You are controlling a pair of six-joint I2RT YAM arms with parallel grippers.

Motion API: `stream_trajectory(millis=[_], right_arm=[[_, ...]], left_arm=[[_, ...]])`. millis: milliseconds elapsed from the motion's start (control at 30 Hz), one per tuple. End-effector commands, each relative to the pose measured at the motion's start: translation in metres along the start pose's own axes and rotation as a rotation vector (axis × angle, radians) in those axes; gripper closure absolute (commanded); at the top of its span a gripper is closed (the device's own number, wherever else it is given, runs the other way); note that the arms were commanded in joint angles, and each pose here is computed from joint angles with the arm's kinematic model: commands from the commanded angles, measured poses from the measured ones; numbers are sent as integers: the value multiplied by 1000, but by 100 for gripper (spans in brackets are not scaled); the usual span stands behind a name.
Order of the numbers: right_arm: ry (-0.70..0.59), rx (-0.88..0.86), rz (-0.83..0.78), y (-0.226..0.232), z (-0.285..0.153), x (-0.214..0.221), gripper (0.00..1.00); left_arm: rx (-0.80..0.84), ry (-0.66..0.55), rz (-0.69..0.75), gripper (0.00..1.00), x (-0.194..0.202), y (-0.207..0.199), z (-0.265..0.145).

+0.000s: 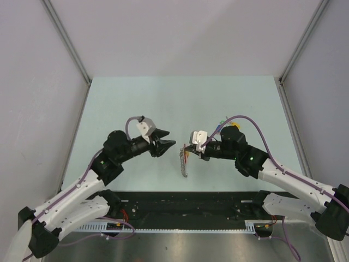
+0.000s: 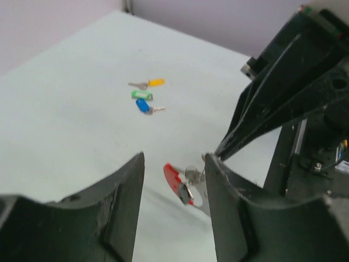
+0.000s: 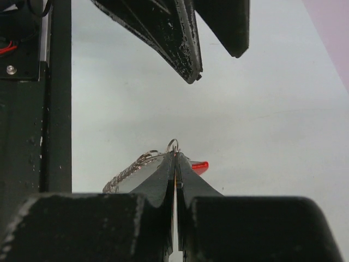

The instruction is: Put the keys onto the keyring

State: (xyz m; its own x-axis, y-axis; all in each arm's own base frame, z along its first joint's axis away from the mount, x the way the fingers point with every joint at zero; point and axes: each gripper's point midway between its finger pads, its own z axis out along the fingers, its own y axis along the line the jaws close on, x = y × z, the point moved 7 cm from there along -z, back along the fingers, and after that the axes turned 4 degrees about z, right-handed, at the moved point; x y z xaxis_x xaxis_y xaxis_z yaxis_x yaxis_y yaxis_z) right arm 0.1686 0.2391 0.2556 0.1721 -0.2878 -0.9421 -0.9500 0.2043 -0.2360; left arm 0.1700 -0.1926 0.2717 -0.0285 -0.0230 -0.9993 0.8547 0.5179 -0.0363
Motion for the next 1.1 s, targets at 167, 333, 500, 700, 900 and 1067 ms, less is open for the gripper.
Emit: stream_trajectory(millis=[167, 333, 500, 700, 900, 1067], right_arm=[[-30, -22, -63, -3, -5, -17, 100], [-32, -35, -65, -1, -6, -18, 100], [-37, -49, -67, 1, -6, -19, 100], [-37, -64, -68, 2, -6, -19, 100], [-37, -71, -69, 3, -5, -18, 100], [-39, -70, -70, 3, -6, -19, 100]], left_arm=[[430, 278, 179, 46, 7, -17, 6], [528, 334, 153, 52, 20, -20, 13], [568, 353, 176, 55, 22, -18, 20], [586, 377, 213, 60, 26, -14, 29], [623, 401, 202, 65, 31, -15, 36], [644, 415, 191, 67, 37, -18, 39]])
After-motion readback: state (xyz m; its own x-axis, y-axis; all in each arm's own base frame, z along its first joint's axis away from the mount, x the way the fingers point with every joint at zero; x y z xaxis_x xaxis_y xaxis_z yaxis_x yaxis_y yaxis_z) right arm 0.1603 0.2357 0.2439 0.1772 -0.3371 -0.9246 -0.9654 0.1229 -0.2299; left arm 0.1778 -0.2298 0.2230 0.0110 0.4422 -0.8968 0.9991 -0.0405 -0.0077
